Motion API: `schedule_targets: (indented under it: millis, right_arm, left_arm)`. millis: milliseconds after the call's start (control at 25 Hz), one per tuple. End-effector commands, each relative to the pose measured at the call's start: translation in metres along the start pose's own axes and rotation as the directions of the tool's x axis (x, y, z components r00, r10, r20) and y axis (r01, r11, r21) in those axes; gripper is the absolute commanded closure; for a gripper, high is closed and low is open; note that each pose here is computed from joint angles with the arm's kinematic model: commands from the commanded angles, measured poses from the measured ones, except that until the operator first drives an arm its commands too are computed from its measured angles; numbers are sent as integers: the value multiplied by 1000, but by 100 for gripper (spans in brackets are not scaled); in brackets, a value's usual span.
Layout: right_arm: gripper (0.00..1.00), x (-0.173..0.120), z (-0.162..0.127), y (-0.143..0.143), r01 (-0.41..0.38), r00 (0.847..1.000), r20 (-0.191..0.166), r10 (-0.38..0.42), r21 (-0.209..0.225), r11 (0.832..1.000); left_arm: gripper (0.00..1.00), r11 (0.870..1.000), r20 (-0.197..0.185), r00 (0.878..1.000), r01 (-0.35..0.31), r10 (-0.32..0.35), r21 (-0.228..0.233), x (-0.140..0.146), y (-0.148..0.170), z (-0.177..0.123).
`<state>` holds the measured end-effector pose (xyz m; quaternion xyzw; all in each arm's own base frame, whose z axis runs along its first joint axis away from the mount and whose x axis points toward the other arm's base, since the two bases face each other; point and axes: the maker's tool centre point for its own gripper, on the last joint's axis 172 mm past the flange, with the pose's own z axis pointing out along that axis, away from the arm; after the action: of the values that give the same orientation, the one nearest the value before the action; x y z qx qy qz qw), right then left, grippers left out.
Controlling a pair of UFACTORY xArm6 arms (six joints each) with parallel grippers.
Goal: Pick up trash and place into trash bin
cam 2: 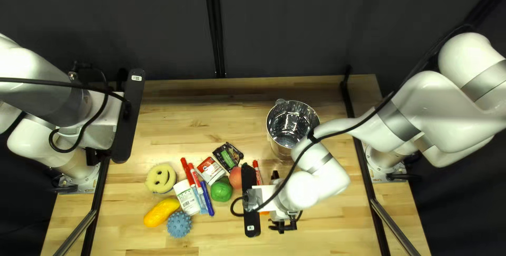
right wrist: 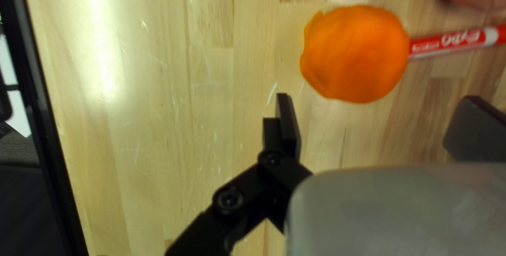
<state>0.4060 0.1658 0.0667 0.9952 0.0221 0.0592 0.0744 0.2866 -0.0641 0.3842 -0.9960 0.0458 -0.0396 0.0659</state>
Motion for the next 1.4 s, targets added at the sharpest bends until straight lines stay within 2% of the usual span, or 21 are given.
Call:
schedule_targets:
  millis: [40,360,640,840,880,920,960,1000,1040,1200,1400]
  right_arm:
    - [0,3,11,2,-9,1000,-8,9,7,1000]
    - [0,18,29,0,-10,1000,-11,10,15,1000]
    - [0,25,37,3,-5,999,-36,7,60,998]
    - [0,28,46,3,-6,1000,-27,8,76,997]
    - [4,29,46,3,-7,1000,-25,9,77,997]
    - [14,30,47,4,-8,1000,-23,10,77,997]
    - [33,30,47,4,-9,1000,-21,11,76,997]
    - [73,32,46,4,-13,1000,-20,14,75,997]
    - [96,33,46,4,-15,1000,-20,17,73,997]
    - [98,35,16,2,-15,999,-31,17,55,998]
    - [98,21,-53,21,-25,997,-74,25,-5,1000]
  left_arm:
    - [0,1000,0,1000,0,0,0,0,0,0]
    - [0,1000,0,1000,0,0,0,0,0,0]
    - [0,1000,0,1000,0,0,0,0,0,0]
    - [0,1000,0,1000,0,0,0,0,0,0]
    - [0,1000,0,1000,0,0,0,0,0,0]
    - [0,1000,0,1000,0,0,0,0,0,0]
    - [0,1000,0,1000,0,0,0,0,0,0]
    - [0,1000,0,1000,0,0,0,0,0,0]
    - [0,1000,0,1000,0,0,0,0,0,0]
    - [0,1000,0,1000,0,0,0,0,0,0]
    - [0,1000,0,1000,0,0,0,0,0,0]
